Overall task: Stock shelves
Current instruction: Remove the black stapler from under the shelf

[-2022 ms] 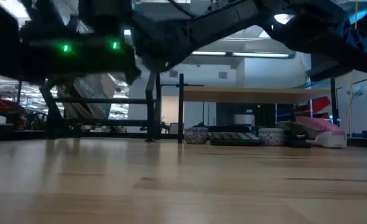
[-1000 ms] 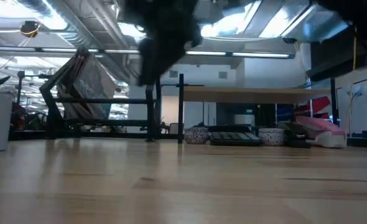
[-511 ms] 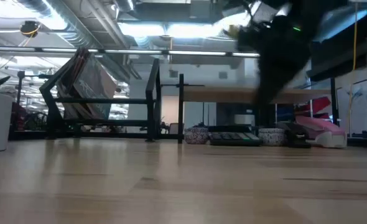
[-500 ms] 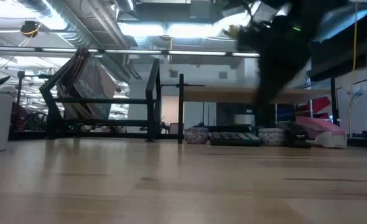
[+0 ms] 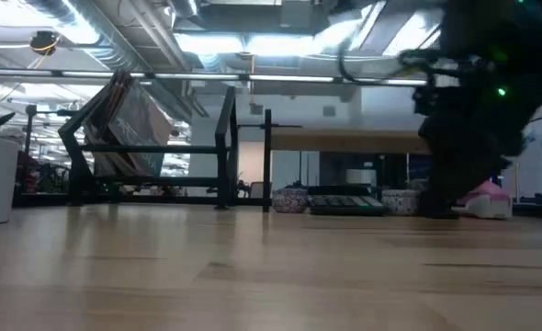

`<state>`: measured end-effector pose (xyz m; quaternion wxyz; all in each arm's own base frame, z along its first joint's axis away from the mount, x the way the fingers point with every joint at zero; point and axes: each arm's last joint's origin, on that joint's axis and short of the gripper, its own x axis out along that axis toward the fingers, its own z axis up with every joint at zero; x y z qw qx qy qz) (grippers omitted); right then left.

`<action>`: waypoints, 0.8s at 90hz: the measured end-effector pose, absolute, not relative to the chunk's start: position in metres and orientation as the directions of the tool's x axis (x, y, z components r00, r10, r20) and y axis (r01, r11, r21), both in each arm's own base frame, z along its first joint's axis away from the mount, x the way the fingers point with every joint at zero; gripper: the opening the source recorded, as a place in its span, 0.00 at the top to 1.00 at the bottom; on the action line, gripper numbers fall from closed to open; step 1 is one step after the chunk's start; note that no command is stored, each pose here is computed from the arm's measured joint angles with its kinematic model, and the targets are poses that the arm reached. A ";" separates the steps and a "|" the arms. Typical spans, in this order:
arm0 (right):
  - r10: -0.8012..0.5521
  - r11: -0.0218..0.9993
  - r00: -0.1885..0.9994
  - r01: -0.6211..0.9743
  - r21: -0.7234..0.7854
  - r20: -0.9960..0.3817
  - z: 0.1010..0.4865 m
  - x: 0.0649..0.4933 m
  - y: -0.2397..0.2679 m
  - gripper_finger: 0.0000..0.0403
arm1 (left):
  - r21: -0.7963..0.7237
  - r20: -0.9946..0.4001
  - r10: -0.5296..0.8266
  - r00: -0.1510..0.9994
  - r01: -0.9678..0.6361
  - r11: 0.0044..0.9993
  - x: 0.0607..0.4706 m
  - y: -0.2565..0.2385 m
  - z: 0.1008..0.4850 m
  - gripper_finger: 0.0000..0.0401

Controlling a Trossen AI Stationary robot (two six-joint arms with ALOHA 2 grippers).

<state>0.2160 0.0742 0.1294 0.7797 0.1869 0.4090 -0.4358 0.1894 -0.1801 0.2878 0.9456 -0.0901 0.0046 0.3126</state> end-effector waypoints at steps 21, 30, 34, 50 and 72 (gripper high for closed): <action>-0.661 0.307 0.279 0.948 0.088 -0.696 0.105 0.186 0.068 0.02 | -0.164 -0.065 0.593 0.803 -0.595 0.787 0.190 -0.179 0.288 0.64; -0.703 0.255 0.257 0.961 0.103 -0.663 0.098 0.181 0.062 0.01 | -0.163 -0.066 0.595 0.801 -0.597 0.785 0.191 -0.179 0.288 0.64; -0.718 0.233 0.246 0.966 0.108 -0.651 0.096 0.181 0.059 0.01 | -0.164 -0.066 0.598 0.799 -0.600 0.783 0.191 -0.178 0.288 0.64; -0.741 0.180 0.193 0.980 0.088 -0.643 0.086 0.186 0.049 0.07 | -0.166 -0.066 0.603 0.795 -0.605 0.779 0.193 -0.177 0.288 0.64; -0.751 0.162 0.155 0.986 0.047 -0.642 0.081 0.192 0.037 0.20 | -0.166 -0.068 0.603 0.795 -0.605 0.779 0.193 -0.177 0.288 0.64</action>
